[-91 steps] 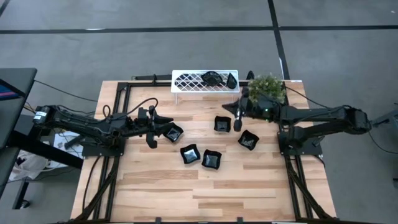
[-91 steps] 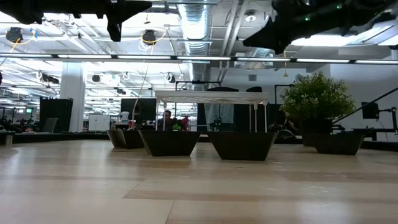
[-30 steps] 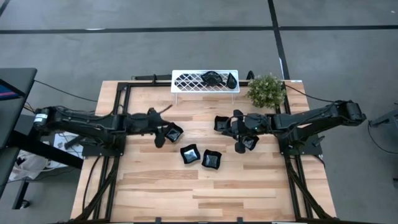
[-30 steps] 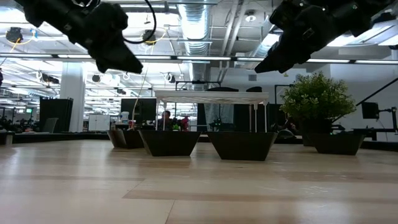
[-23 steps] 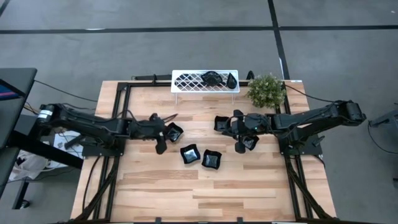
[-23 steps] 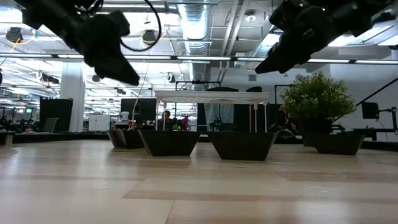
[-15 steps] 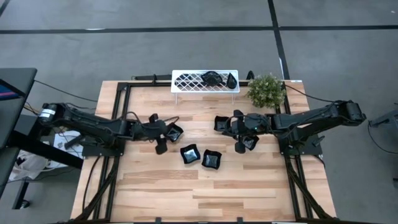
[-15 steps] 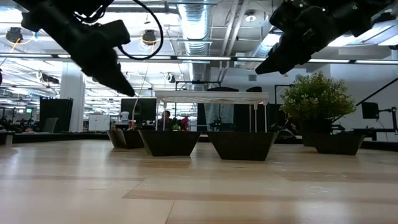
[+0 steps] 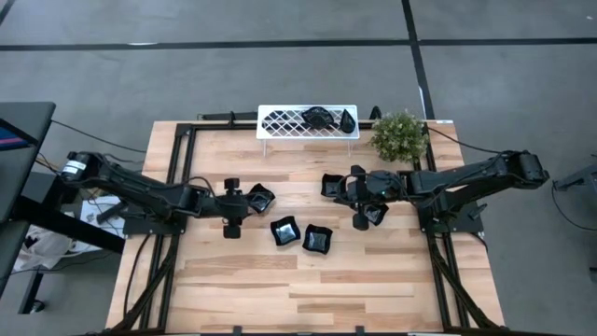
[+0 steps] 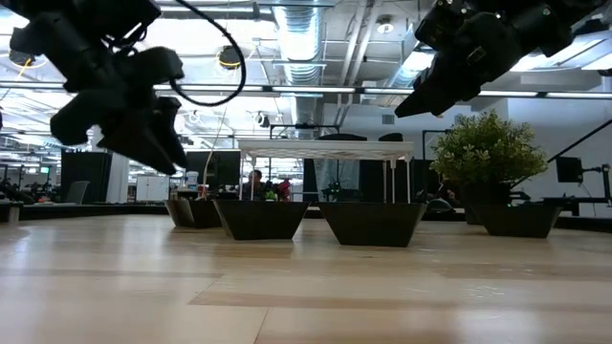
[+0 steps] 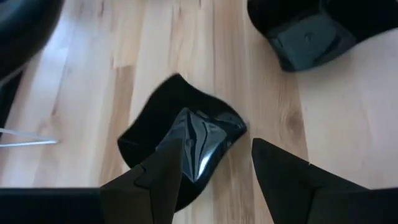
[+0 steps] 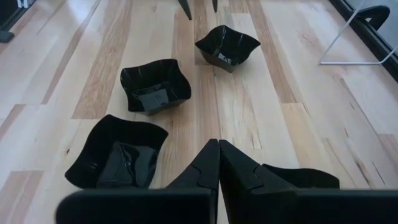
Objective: Pick & Place Mini shaped plates
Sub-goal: Put the distorted square plate on the shelf
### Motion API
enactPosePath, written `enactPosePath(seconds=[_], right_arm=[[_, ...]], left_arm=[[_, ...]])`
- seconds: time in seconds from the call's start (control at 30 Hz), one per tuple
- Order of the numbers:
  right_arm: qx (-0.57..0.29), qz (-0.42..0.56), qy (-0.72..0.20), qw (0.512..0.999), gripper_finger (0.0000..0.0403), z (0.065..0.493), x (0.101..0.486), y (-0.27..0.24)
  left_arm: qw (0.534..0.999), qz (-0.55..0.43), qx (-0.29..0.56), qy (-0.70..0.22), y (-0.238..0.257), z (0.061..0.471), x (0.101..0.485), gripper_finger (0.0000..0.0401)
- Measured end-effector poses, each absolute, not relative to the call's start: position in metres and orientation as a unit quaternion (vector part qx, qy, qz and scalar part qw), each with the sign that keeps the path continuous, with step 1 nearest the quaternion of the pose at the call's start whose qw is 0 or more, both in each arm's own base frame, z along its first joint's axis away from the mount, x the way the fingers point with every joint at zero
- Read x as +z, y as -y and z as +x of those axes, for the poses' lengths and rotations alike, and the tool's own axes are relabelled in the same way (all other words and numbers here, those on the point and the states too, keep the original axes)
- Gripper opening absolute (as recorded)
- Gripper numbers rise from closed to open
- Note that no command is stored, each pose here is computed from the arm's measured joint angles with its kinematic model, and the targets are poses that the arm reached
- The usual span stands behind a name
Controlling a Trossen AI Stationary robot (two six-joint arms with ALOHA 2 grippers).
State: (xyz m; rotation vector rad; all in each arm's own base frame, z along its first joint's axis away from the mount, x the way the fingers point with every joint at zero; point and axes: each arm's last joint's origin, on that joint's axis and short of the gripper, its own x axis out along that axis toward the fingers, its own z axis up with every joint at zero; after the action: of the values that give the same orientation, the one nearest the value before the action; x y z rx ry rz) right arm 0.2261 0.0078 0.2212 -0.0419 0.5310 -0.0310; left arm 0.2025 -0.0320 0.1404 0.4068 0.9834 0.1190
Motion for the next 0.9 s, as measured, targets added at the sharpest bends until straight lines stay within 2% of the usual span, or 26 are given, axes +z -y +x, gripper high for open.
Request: enactPosePath(seconds=[0.53,0.9], right_arm=[[-0.015,-0.021,-0.262,0.965,0.0000,0.226,0.221,-0.008],[-0.015,-0.021,-0.262,0.965,0.0000,0.226,0.221,-0.008]], left_arm=[[0.810,0.248,0.054,-0.529,0.030,0.207,0.107,0.0195],[0.799,0.259,0.058,-0.540,0.029,0.208,0.099,0.0195]])
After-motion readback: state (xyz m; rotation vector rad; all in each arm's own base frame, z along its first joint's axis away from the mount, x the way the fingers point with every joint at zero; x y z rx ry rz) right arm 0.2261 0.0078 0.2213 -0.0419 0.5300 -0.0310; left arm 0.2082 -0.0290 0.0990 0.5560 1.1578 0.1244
